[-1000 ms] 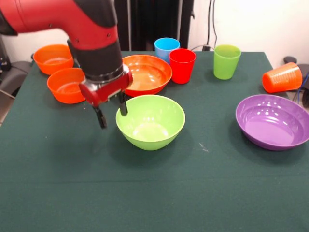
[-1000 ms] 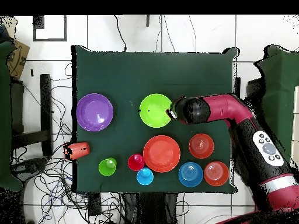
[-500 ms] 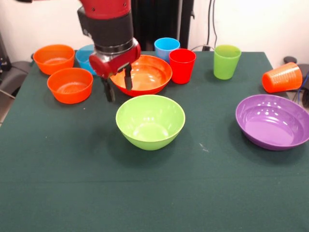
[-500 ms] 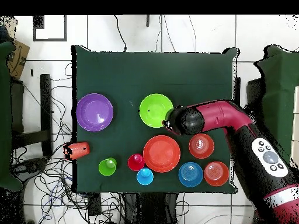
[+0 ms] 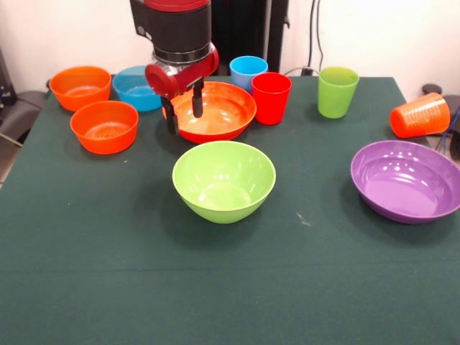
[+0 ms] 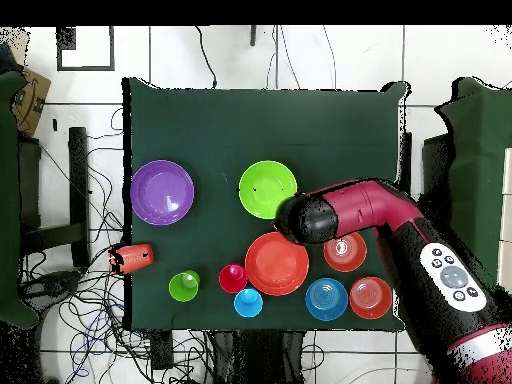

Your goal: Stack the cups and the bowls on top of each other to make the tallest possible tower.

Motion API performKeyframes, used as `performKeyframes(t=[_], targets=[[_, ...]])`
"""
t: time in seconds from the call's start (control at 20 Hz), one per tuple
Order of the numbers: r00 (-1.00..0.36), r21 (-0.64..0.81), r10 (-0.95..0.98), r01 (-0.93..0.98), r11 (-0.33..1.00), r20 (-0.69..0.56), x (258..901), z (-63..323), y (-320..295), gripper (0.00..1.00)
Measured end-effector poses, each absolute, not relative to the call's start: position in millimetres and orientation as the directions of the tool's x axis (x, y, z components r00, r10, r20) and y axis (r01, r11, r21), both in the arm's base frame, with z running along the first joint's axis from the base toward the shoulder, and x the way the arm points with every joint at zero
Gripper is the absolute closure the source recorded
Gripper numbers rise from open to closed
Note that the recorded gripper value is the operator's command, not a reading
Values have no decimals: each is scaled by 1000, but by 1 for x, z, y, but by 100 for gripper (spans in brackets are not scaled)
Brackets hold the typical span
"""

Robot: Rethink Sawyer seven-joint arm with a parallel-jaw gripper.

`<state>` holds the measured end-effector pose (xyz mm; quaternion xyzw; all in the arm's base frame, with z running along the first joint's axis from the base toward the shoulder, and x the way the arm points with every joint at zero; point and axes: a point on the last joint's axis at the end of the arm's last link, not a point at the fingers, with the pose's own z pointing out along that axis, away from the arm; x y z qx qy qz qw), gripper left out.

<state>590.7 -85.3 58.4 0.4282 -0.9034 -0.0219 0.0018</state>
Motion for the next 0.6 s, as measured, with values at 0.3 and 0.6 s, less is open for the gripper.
performKeyframes(t=[0.3, 0.6], targets=[[-625, 42, -781, -780, 625, 7, 586, 56, -80, 0], [-619, 46, -785, -784, 620, 37, 579, 50, -78, 0]])
